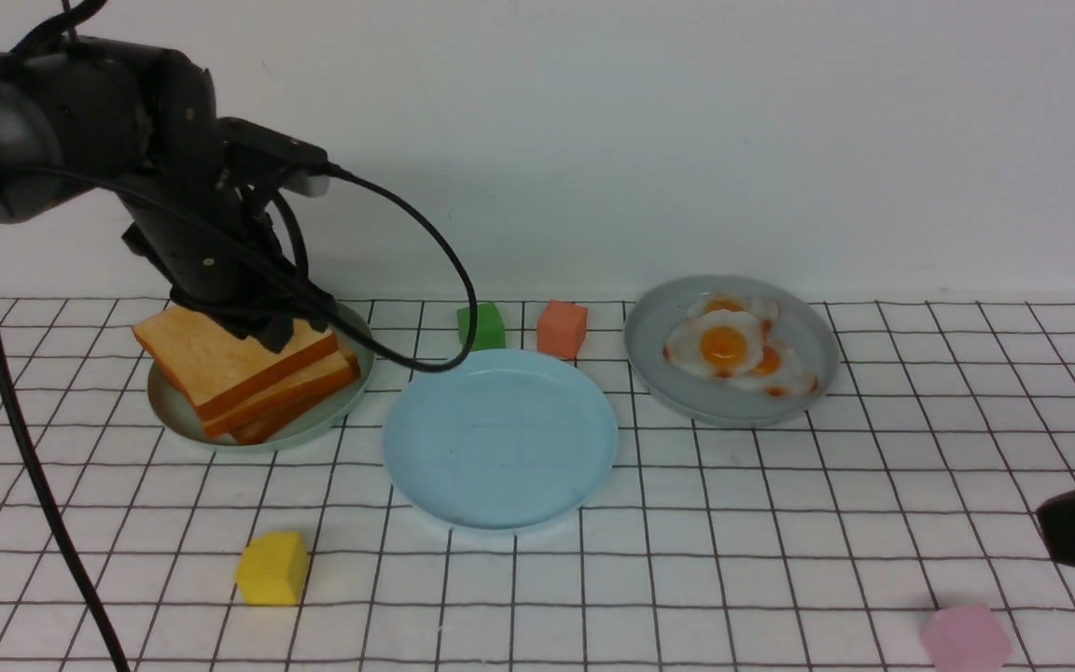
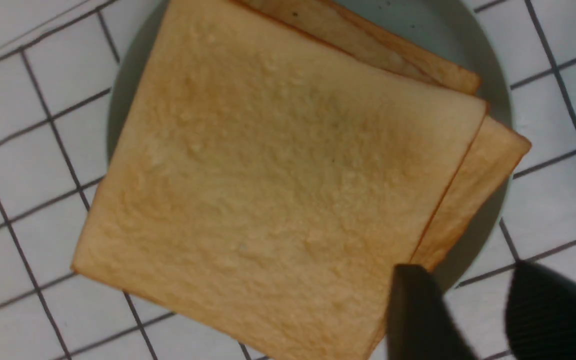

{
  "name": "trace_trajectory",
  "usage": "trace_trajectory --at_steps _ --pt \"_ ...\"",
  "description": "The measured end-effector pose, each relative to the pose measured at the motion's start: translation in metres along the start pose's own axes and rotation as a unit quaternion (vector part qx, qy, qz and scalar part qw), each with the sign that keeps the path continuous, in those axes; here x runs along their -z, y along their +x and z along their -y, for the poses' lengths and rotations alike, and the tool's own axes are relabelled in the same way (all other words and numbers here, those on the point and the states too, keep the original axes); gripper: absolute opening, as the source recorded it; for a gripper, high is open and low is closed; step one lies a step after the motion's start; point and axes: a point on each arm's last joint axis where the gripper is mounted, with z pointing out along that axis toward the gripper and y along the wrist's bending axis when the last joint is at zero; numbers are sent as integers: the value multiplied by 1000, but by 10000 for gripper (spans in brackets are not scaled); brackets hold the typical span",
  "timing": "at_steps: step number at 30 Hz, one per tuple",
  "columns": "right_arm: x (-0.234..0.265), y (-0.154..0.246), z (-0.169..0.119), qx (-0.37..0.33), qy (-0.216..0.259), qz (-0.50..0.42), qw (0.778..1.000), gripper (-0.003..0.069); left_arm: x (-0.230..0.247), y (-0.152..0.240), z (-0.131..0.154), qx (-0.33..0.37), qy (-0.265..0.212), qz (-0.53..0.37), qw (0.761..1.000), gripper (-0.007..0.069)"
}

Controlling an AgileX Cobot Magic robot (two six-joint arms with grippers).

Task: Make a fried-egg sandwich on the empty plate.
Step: Use the left arm to grab a slice of bread

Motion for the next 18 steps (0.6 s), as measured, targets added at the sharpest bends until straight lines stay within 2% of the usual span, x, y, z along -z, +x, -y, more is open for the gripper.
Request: trace_trajectory --at_steps 2,6,14,18 --pt "0 0 0 0 0 0 1000 7 -3 -1 0 -12 -3 7 1000 391" --pt "0 0 -1 -2 -4 1 1000 10 -10 -4 -1 -20 -7 18 1000 456" --pt "0 -1 -2 -7 -13 4 1000 14 -50 1 1 -31 -6 -5 999 470" --pt "0 -1 -3 -9 -17 3 1000 16 -54 0 0 -39 -13 -6 999 427"
